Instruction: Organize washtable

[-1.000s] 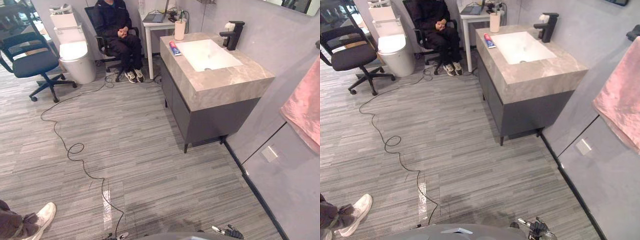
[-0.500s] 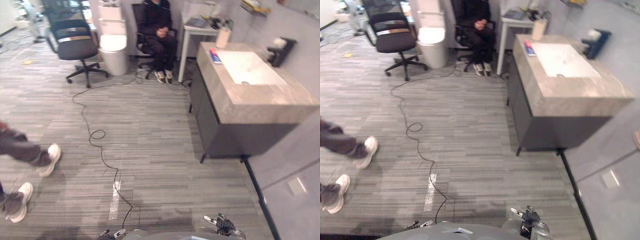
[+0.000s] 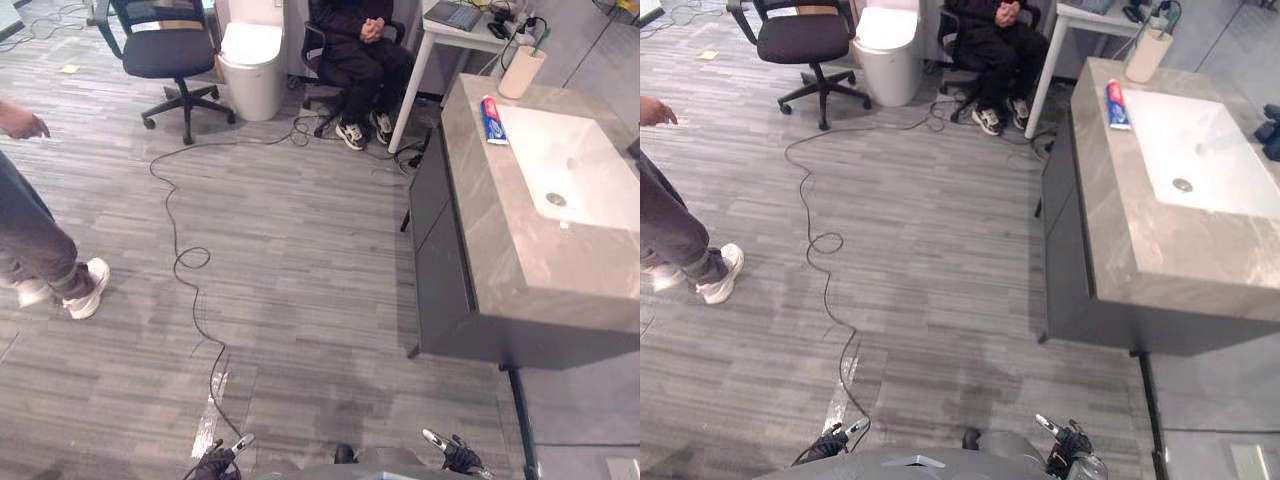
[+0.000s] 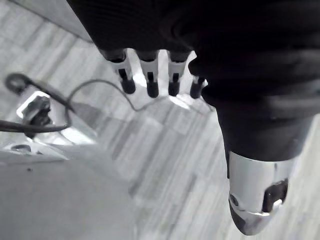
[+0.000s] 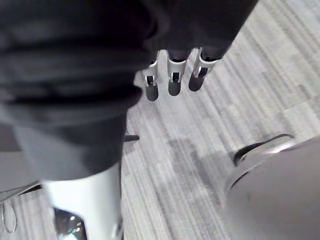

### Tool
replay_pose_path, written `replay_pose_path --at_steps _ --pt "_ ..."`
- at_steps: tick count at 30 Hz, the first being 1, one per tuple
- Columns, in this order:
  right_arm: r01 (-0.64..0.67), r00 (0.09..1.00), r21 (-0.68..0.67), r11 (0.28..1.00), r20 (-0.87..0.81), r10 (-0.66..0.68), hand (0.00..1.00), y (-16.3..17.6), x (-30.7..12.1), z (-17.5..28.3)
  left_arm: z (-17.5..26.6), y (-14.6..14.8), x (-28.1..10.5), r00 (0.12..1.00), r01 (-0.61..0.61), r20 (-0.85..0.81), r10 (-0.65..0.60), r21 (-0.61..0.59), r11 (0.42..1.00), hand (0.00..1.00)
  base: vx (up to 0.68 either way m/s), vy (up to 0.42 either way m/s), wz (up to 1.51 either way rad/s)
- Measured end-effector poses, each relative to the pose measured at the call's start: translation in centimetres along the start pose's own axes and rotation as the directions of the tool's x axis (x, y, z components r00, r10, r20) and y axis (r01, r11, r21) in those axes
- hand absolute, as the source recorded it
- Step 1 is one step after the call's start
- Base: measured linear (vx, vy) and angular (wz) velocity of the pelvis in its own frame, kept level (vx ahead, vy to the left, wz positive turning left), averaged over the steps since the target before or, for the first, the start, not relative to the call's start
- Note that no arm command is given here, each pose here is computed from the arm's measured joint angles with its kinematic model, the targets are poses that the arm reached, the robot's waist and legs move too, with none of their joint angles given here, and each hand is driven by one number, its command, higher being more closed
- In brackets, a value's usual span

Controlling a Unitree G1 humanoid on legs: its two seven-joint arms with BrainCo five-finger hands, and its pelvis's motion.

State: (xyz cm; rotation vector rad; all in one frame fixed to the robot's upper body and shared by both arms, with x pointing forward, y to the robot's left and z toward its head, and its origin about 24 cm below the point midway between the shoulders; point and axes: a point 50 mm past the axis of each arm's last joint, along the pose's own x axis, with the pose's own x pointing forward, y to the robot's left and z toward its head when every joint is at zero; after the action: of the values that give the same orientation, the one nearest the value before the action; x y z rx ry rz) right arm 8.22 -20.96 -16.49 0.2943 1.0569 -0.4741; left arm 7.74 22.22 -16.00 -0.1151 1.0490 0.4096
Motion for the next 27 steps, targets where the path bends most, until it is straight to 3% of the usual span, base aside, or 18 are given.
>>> replay_pose_path --at_steps 5,9,15,18,23,27 --pt "-0.056 0.997 -0.077 0.995 0.049 0.059 0.0 2.3 0.5 2.1 2.0 -0.3 0.2 0.996 0.01 0.089 -0.012 0.015 1.0 0.0 0.31 0.083 -0.16" --pt "-0.053 0.995 -0.079 0.995 0.081 0.06 0.0 2.5 0.5 2.5 -1.6 -0.1 -0.6 1.0 0.003 -0.025 -0.002 0.025 1.0 0.0 0.58 0.189 -0.37" --pt "-0.031 0.999 0.008 0.999 0.022 0.031 0.0 1.8 0.3 0.9 -2.9 1.8 -0.8 0.994 -0.066 -0.089 0.063 -0.029 0.997 0.0 0.58 0.125 0.02" --pt "-0.029 0.999 -0.013 0.999 0.041 0.03 0.0 0.7 0.3 1.3 -3.0 0.9 -0.8 0.995 -0.024 -0.095 0.023 -0.001 1.0 0.0 0.13 -0.092 -0.16" --pt "-0.021 0.999 0.014 1.0 0.036 0.02 0.0 0.1 0.2 1.0 1.0 -1.1 0.5 0.999 0.039 0.01 -0.039 0.028 0.999 0.0 -0.17 -0.119 0.09" --pt "0.008 1.0 0.053 0.999 0.026 -0.01 0.0 -0.8 0.1 0.6 1.8 -2.8 0.6 0.996 0.079 0.033 -0.08 0.027 0.997 0.0 0.55 -0.199 0.29"
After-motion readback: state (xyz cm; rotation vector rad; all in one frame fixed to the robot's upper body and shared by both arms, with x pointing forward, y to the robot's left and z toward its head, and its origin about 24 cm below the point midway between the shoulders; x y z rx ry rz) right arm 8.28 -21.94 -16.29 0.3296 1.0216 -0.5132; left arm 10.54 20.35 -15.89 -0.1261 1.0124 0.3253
